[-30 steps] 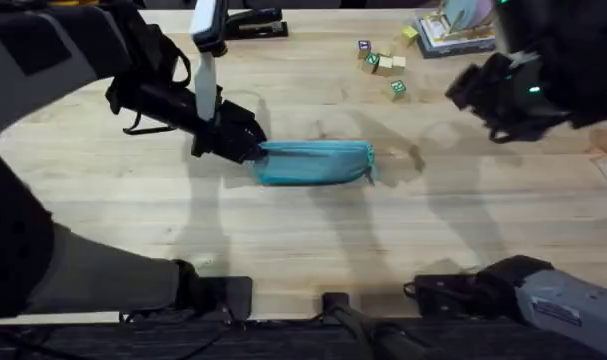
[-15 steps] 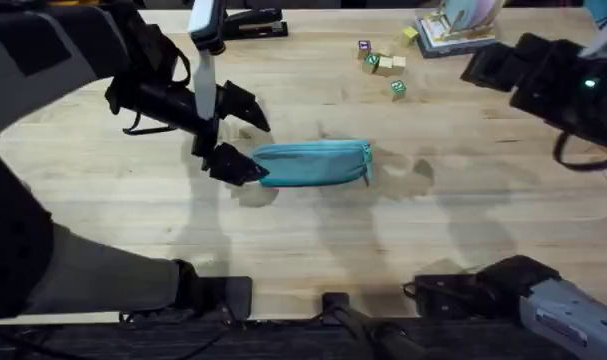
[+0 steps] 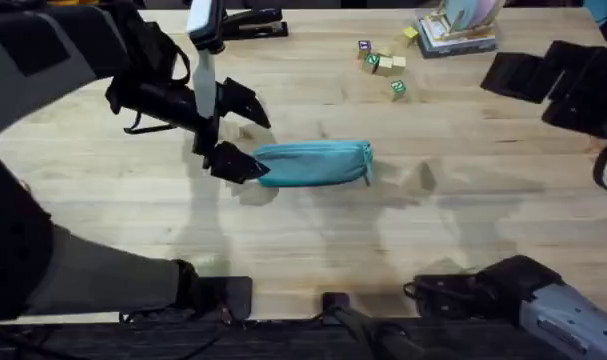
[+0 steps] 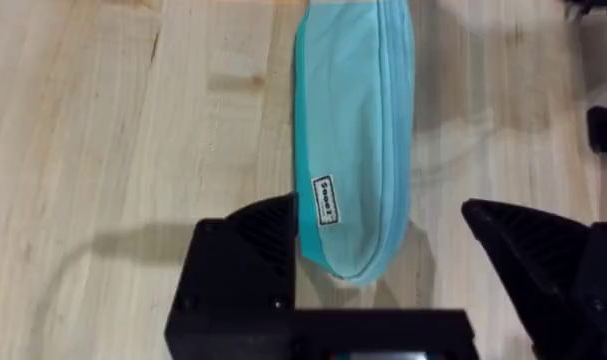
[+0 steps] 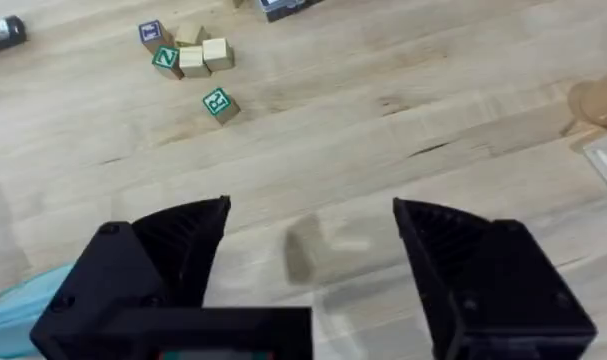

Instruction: Unzip the bag, pick up the pens from the table one at a time and place them inside, then zip the bag closed.

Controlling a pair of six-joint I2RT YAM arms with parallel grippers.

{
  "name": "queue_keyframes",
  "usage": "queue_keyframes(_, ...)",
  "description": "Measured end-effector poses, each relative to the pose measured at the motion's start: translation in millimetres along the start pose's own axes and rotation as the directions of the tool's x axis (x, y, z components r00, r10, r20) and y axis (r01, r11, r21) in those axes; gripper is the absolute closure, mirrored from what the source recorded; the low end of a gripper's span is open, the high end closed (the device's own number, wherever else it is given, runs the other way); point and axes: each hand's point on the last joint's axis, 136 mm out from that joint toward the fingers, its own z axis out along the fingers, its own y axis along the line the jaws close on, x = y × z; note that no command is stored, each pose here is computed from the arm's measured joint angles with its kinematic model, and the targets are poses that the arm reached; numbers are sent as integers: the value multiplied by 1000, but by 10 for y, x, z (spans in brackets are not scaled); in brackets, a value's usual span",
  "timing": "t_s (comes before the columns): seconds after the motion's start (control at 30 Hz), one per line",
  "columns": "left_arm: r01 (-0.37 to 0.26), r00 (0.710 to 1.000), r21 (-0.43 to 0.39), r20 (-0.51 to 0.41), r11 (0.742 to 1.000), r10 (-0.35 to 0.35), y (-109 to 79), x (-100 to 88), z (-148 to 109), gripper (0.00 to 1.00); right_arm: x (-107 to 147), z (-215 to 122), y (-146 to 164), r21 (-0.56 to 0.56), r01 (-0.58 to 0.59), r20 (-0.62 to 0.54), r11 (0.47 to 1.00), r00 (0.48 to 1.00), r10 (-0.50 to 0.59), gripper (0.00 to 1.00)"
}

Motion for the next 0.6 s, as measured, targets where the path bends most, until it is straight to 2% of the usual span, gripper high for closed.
queue_keyframes(0.07,-16,1000,-13,0,1000,16,-7,-34,-28,4,0,0,0,0,16,0,1000,1000,-16,4)
queue_keyframes(0.2,-102,995,-87,-4,991,102,-32,-248,-205,4,1,0,0,0,53,0,999,999,-53,5)
queue_keyframes(0.23,-126,992,-116,-9,985,125,-41,-326,-274,4,1,0,2,-1,64,-1,998,998,-64,5)
queue_keyframes(0.27,-161,987,-193,-42,968,156,-79,-487,-454,5,18,-1,36,-21,90,-8,996,996,-90,4)
queue_keyframes(0.33,-160,987,-247,-68,956,148,-120,-571,-573,5,32,-4,64,-36,102,-14,994,995,-102,4)
queue_keyframes(0.47,-117,991,-358,-105,926,85,-216,-686,-793,6,49,-7,99,-56,116,-19,992,993,-117,4)
queue_keyframes(0.6,-65,993,-491,-121,869,6,-336,-789,-1047,5,48,-8,108,-61,120,-19,991,992,-122,4)
